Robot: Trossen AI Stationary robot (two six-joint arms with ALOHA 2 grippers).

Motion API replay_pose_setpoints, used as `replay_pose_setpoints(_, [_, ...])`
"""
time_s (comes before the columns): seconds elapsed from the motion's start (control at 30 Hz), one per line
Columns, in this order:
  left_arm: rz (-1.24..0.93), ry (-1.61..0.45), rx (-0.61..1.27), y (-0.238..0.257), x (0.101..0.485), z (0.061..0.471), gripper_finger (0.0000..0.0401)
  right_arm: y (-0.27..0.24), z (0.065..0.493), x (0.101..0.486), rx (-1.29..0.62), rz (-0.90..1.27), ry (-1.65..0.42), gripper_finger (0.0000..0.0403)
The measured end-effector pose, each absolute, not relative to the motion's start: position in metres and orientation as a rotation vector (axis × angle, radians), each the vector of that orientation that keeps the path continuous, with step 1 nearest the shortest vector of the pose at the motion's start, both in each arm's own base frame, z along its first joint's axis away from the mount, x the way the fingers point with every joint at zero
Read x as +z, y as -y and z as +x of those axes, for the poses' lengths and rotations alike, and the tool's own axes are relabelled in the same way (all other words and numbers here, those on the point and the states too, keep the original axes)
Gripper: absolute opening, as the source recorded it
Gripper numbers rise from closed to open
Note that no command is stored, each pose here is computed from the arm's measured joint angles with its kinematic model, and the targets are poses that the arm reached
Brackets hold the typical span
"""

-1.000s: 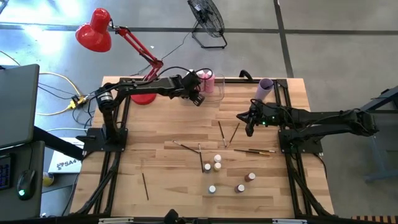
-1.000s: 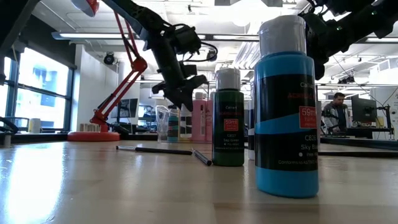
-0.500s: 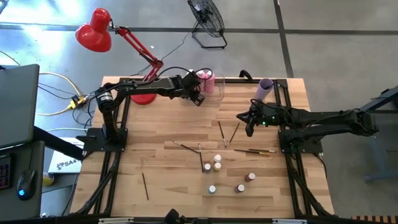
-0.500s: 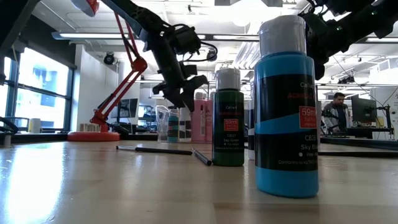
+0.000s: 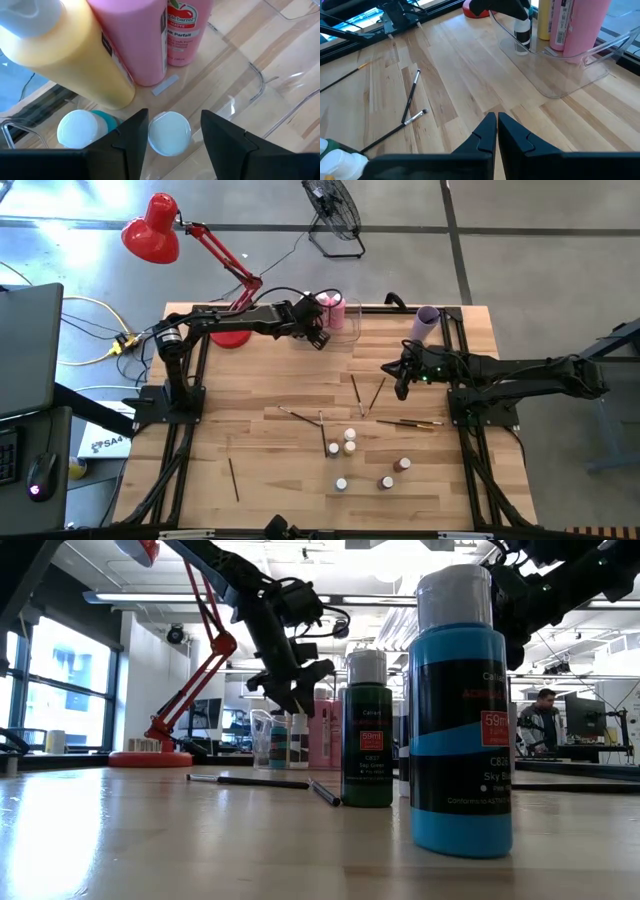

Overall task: Pick & Place Paint Supplies
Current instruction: Put the small white paint bottle into the transparent bin

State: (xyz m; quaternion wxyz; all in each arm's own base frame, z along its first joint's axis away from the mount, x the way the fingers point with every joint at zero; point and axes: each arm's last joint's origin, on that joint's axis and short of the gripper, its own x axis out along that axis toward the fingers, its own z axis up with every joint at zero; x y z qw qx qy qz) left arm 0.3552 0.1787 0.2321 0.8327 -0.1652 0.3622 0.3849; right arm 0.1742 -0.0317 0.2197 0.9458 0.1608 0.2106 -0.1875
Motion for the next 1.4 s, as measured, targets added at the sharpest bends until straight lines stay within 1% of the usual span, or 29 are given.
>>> replay_pose_setpoints(0.47, [-0.309, -0.774, 0.796, -0.178, 0.239, 0.354, 0.0180, 0.032, 0.174, 0.220, -0.382, 0.327, -0.429, 0.0008])
replay_pose_setpoints(0.7, [-0.315, -0.753, 0.782, -0.179, 0.264, 0.358, 0.0180, 0.032, 0.174, 0.220, -0.382, 0.327, -0.429, 0.0008])
replay_pose_setpoints(0.83, [-0.339, -0.761, 0.730, -0.178, 0.275, 0.359, 0.0180, 0.032, 0.174, 0.220, -0.382, 0.328, -0.429, 0.0008])
replay_pose_setpoints(1.0, [-0.353, -0.805, 0.635, -0.175, 0.275, 0.359, 0.0175, 0.032, 0.174, 0.220, -0.381, 0.328, -0.429, 0.0008])
replay_pose_setpoints(1.07, [-0.343, -0.819, 0.608, -0.173, 0.275, 0.359, 0.0162, 0.032, 0.174, 0.220, -0.381, 0.328, -0.429, 0.0008])
replay_pose_setpoints(1.13, [-0.323, -0.832, 0.589, -0.173, 0.275, 0.358, 0.0141, 0.032, 0.174, 0.220, -0.382, 0.328, -0.429, 0.0008])
replay_pose_setpoints(1.4, [-0.265, -0.853, 0.455, -0.172, 0.274, 0.359, 0.0024, 0.032, 0.174, 0.220, -0.383, 0.335, -0.428, 0.0008])
